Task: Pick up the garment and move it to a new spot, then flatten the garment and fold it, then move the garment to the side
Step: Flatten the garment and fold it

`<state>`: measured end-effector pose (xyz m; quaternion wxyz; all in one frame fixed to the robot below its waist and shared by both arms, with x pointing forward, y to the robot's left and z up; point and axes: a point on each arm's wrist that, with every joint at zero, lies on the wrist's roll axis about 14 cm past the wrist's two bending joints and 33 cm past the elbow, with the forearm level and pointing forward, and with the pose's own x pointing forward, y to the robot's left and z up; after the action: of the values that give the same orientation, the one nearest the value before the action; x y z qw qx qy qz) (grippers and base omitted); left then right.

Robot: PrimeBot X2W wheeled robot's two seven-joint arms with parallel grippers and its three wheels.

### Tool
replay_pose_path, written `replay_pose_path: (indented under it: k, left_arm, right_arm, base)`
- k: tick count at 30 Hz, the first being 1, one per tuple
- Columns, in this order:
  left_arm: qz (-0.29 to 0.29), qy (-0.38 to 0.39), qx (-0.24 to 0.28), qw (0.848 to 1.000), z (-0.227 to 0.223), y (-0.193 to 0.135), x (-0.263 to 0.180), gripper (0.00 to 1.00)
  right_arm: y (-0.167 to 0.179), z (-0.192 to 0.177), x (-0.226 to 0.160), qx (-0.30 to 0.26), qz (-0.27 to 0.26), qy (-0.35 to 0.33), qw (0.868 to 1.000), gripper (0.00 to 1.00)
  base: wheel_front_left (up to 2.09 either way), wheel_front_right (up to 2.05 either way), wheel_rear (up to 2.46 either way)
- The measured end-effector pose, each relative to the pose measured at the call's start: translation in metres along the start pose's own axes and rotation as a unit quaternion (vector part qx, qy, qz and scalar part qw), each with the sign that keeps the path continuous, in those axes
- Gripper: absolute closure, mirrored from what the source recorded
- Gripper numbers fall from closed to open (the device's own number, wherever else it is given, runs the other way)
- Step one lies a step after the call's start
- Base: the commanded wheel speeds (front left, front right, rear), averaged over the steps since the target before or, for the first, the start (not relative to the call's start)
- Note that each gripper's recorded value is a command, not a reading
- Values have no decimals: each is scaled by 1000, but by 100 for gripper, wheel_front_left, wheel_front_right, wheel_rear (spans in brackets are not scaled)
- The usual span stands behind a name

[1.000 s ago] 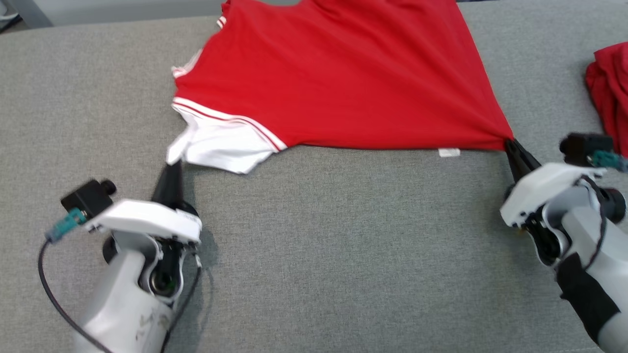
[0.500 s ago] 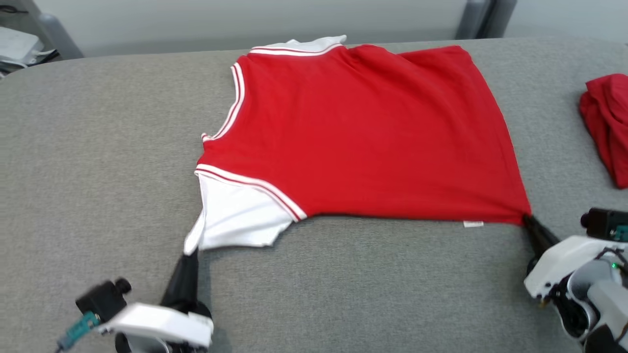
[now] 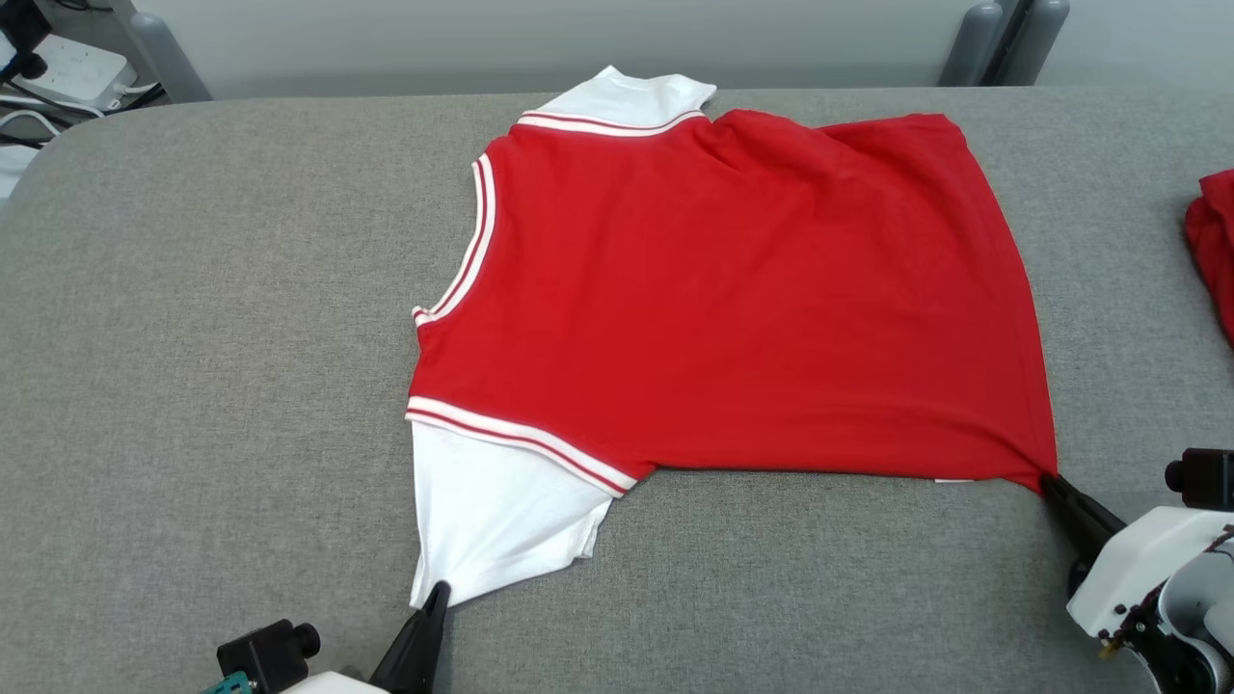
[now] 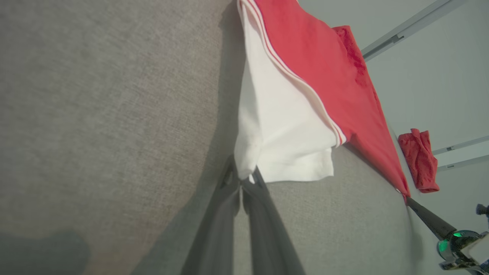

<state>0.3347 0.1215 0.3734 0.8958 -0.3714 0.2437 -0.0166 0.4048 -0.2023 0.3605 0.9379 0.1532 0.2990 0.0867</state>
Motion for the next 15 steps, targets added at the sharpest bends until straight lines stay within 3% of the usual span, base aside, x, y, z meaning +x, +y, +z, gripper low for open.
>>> replay_pose_path:
  k: [15]
  left_arm:
    - [16,55,1,998,-19,17,-24,100]
  right_arm:
    - [-11,-26,-39,-2,8,21,1000,100]
  base:
    - [0,0,0]
